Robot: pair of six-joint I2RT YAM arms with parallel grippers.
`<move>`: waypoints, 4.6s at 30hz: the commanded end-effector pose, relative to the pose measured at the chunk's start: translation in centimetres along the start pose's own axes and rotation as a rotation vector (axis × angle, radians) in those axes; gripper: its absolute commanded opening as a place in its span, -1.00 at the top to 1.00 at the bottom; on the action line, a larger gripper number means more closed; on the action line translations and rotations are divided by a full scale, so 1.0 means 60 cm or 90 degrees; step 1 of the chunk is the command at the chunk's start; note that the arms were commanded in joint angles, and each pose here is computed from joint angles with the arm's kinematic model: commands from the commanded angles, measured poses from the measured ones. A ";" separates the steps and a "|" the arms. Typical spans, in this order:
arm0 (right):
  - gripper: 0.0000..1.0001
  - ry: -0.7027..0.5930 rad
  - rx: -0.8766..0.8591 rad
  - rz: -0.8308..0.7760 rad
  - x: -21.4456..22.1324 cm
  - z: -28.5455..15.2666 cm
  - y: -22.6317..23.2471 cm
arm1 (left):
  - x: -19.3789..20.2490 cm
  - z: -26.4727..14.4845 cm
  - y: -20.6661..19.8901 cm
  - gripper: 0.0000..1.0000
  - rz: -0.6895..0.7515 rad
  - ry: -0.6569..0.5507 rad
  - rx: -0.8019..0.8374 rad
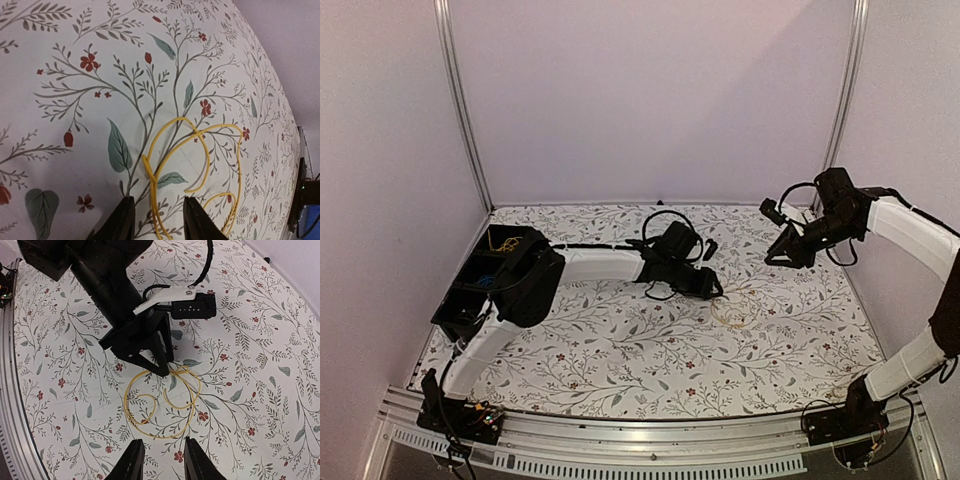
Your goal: Untangle the cables
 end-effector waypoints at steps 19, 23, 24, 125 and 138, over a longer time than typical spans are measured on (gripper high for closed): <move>0.35 -0.024 -0.011 0.053 0.002 0.049 -0.032 | -0.046 -0.005 0.001 1.00 0.034 -0.096 0.031; 0.22 -0.058 -0.056 0.050 -0.026 0.037 -0.025 | -0.105 -0.104 -0.067 1.00 0.127 -0.206 0.105; 0.17 -0.062 -0.070 0.053 -0.031 0.034 -0.022 | -0.113 -0.122 -0.080 1.00 0.142 -0.219 0.111; 1.00 -0.091 -0.148 0.106 -0.115 0.038 -0.030 | -0.156 -0.186 -0.204 1.00 0.318 -0.199 0.096; 0.42 -0.089 -0.197 0.091 -0.117 -0.026 -0.019 | -0.150 -0.213 -0.178 1.00 0.294 -0.211 0.123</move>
Point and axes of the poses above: each gripper's point midway between its finger pads, its own z axis out along the fingers, its own y axis along the line the jaws close on, x = y × z, the point moved 7 cm from there along -z, back along the fingers, and after that the axes turned 5 degrees about z, right-handed, at the moved point
